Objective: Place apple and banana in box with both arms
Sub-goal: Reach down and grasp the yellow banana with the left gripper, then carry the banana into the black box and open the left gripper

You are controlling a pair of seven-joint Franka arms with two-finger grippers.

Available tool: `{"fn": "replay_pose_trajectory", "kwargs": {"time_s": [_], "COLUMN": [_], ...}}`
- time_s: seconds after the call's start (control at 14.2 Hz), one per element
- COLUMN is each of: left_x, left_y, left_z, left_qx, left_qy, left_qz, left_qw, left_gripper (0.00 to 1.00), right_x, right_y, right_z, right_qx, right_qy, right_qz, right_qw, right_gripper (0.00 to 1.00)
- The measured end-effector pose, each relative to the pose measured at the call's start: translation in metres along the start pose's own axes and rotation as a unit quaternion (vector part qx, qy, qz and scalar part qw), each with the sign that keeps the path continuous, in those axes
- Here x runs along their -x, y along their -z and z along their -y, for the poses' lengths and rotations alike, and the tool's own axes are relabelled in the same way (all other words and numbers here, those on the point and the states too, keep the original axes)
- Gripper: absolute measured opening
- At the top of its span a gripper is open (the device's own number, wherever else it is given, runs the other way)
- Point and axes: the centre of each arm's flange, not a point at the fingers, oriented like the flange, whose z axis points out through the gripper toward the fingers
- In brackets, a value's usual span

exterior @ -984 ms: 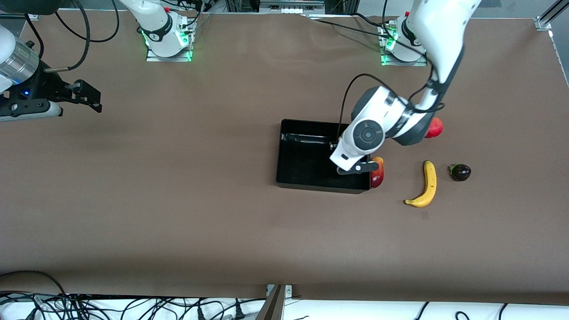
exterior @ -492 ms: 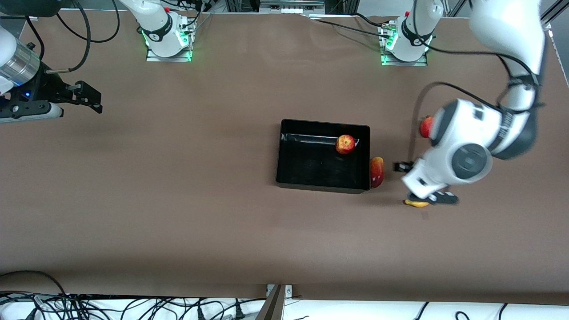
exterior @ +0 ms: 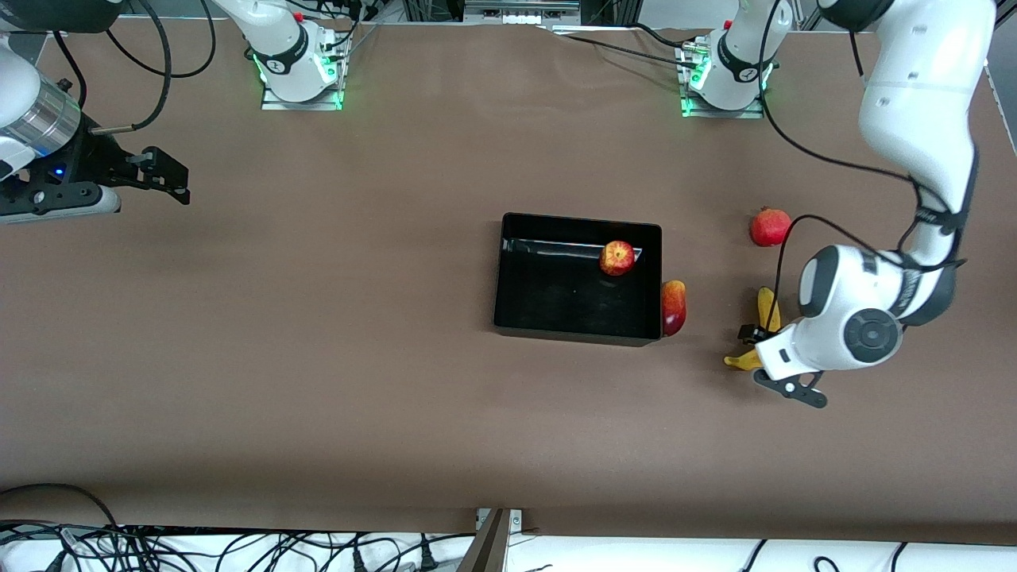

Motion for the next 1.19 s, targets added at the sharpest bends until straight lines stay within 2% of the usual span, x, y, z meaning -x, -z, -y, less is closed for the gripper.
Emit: {"fn": "replay_pose_trajectory", "kwargs": {"time_s": [0.14, 0.35, 0.63, 0.84, 0.98, 1.19], "left_x": [0.006, 0.004, 0.004, -0.004, -0.018, -0.036], "left_y": [-0.019, -0.008, 0.006, 0.056, 0.098, 0.139], "left_z": [0.001, -0.001, -0.005, -0.018, -0.052, -0.146], "left_qx": [0.0, -0.003, -0.001, 0.001, 0.007, 0.024], "left_qy": [-0.011, -0.024, -0.028, -0.037, -0.04, 0.005], "left_qz": [0.0, -0.005, 0.007, 0.021, 0.025, 0.035], "left_qw": [1.0, 1.0, 1.0, 0.999, 0.999, 0.999], "left_gripper": [0.71, 0.39, 0.37, 0.37, 0.37, 0.37], "right_x": [0.0, 0.0, 0.0, 0.0, 0.0, 0.0], "right_y": [0.0, 0.0, 0.0, 0.0, 0.0, 0.0], "right_z": [0.0, 0.0, 0.0, 0.0, 0.0, 0.0], "right_qx": [0.0, 0.0, 0.0, 0.0, 0.0, 0.0], "right_qy": [0.0, 0.0, 0.0, 0.0, 0.0, 0.0], "right_qz": [0.0, 0.0, 0.0, 0.0, 0.0, 0.0], "right_qw": [1.0, 1.0, 1.0, 1.0, 1.0, 1.0], "right_gripper": [1.0, 1.0, 1.0, 1.0, 1.0, 1.0]}}
